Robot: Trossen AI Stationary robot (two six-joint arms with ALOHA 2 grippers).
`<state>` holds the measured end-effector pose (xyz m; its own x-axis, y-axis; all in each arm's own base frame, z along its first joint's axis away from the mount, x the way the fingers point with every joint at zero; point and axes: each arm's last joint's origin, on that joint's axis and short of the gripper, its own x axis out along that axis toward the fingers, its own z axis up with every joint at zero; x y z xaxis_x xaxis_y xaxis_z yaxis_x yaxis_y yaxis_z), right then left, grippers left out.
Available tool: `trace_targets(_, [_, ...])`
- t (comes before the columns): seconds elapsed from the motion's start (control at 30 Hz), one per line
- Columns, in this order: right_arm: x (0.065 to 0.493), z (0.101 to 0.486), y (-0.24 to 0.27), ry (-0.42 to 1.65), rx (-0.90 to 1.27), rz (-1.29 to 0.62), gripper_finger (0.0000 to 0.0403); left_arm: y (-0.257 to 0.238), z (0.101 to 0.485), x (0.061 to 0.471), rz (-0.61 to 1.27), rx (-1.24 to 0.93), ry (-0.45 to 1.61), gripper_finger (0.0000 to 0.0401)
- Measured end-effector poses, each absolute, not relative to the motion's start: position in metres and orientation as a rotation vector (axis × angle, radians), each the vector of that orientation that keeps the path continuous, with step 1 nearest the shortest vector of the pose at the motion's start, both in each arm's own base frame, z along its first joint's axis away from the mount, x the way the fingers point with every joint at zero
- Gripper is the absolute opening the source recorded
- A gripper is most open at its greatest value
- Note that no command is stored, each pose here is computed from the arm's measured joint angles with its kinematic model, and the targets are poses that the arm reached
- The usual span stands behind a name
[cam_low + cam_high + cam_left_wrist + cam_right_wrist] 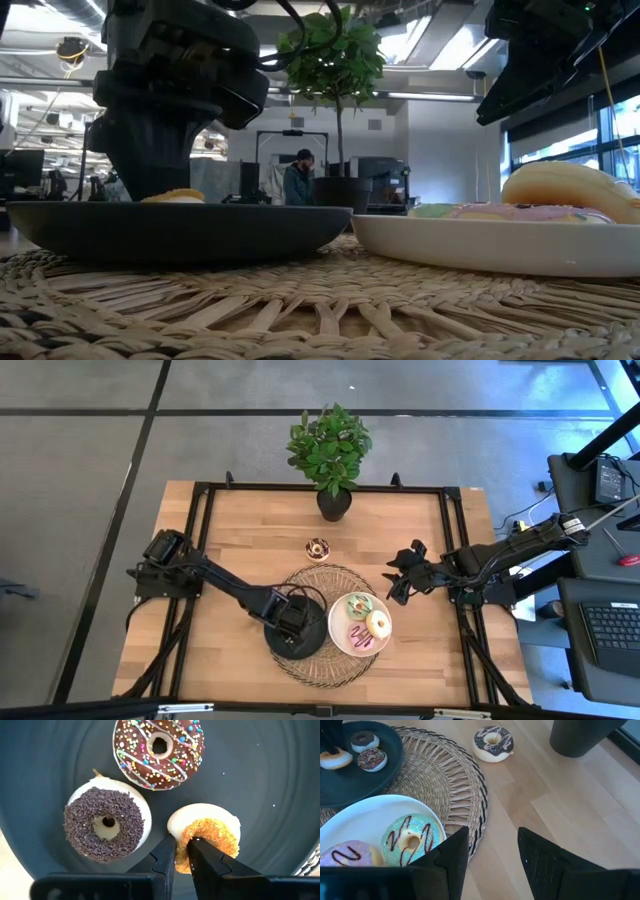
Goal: Pick & Place donuts
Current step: Put the small yellow donut on the black plate
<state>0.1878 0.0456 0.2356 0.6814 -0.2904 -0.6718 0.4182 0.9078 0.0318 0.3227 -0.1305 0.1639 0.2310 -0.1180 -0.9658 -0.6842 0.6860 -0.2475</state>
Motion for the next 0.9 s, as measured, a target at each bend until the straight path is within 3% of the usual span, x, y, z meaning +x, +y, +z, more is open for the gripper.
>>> trace_targets(0.53, [0.201, 0.237, 0.050, 0.636, 0.234, -0.377, 0.0172, -0.123, 0.165, 0.323, 0.510, -0.812, 1.306, 0.0130])
trace_targets(0.9, [0.207, 0.231, 0.052, 0.663, 0.214, -0.382, 0.0172, -0.124, 0.174, 0.329, 0.491, -0.840, 1.290, 0.0144])
